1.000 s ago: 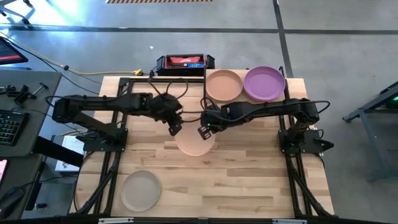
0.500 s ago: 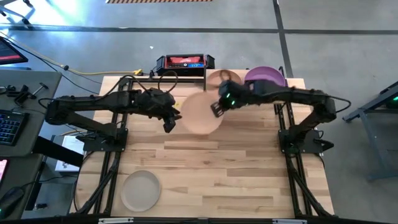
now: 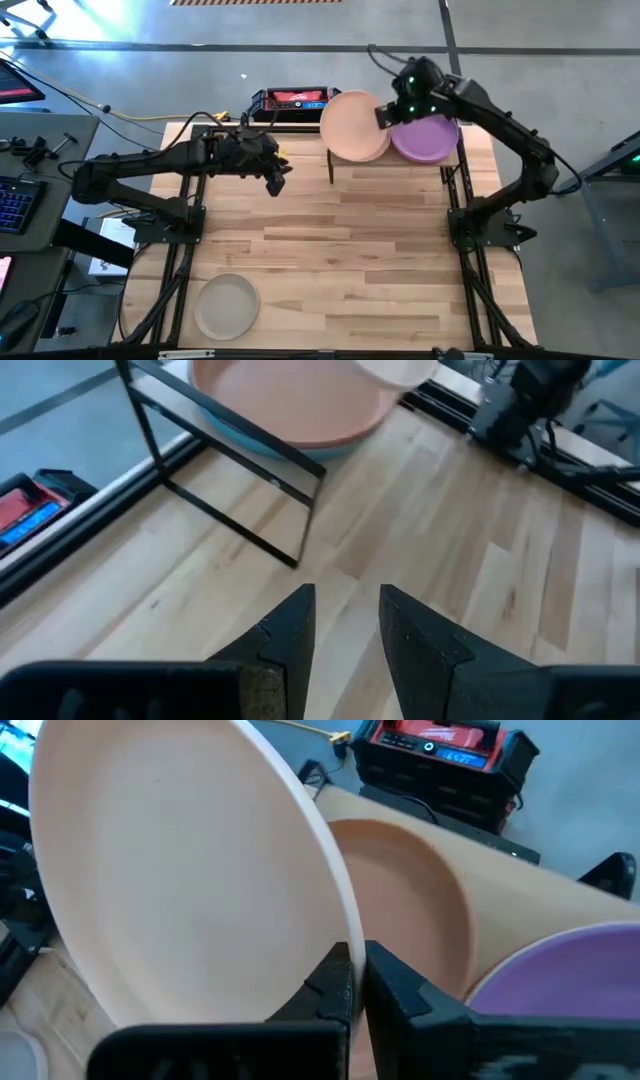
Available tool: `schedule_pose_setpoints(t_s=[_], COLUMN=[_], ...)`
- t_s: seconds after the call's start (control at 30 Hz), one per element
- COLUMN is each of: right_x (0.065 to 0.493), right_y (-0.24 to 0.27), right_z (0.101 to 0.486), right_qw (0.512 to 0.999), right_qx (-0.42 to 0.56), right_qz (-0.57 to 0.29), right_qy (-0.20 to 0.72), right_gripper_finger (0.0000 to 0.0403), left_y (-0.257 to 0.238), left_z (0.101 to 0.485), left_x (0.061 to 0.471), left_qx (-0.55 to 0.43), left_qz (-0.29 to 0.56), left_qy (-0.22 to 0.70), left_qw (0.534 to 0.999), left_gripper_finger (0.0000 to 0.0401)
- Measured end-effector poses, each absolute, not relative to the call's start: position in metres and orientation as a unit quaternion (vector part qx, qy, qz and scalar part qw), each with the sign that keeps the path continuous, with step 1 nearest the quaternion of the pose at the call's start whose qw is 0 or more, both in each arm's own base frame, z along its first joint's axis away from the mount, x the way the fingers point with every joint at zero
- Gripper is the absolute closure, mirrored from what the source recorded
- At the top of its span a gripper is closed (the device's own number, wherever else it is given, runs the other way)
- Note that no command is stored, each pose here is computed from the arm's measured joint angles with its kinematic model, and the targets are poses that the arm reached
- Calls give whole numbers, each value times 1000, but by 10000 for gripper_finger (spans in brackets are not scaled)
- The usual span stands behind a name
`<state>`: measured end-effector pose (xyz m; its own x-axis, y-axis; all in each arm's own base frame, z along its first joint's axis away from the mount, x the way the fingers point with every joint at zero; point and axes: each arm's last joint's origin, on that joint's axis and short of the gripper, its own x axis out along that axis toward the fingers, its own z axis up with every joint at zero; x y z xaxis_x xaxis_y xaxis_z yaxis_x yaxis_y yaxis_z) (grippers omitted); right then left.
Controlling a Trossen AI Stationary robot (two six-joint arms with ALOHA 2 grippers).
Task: Place and stack plates onto a shelf
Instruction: Stack the white plate on top of the brown plate on the shelf
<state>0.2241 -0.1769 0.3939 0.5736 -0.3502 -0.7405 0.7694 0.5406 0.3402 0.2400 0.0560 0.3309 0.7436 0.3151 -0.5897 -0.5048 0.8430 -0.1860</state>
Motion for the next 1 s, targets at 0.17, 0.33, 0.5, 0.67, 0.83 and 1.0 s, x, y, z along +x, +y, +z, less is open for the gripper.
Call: schedule_pose_setpoints(t_s=[0.17,0.33,0.5,0.67,0.83,1.0], right_x=[212,204,203,209,211,212], right_y=[-203,-218,-226,-231,-234,-236], right_z=[386,381,372,360,356,350], right_qw=[817,814,800,790,786,771], right_qx=[345,362,381,388,395,411], right_qz=[-335,-325,-319,-306,-303,-307], right_qy=[318,318,336,362,367,376], right_gripper_finger=[403,403,403,403,403,403], left_y=[66,76,85,92,94,96], left_z=[331,331,331,331,331,331], left_x=[238,235,232,229,228,227], left_qx=[-176,-181,-185,-190,-191,-187], left_qz=[243,261,279,292,298,299], left_qy=[274,271,267,264,263,265], left_qw=[914,909,904,899,897,898], left_gripper_finger=[298,298,298,298,298,298])
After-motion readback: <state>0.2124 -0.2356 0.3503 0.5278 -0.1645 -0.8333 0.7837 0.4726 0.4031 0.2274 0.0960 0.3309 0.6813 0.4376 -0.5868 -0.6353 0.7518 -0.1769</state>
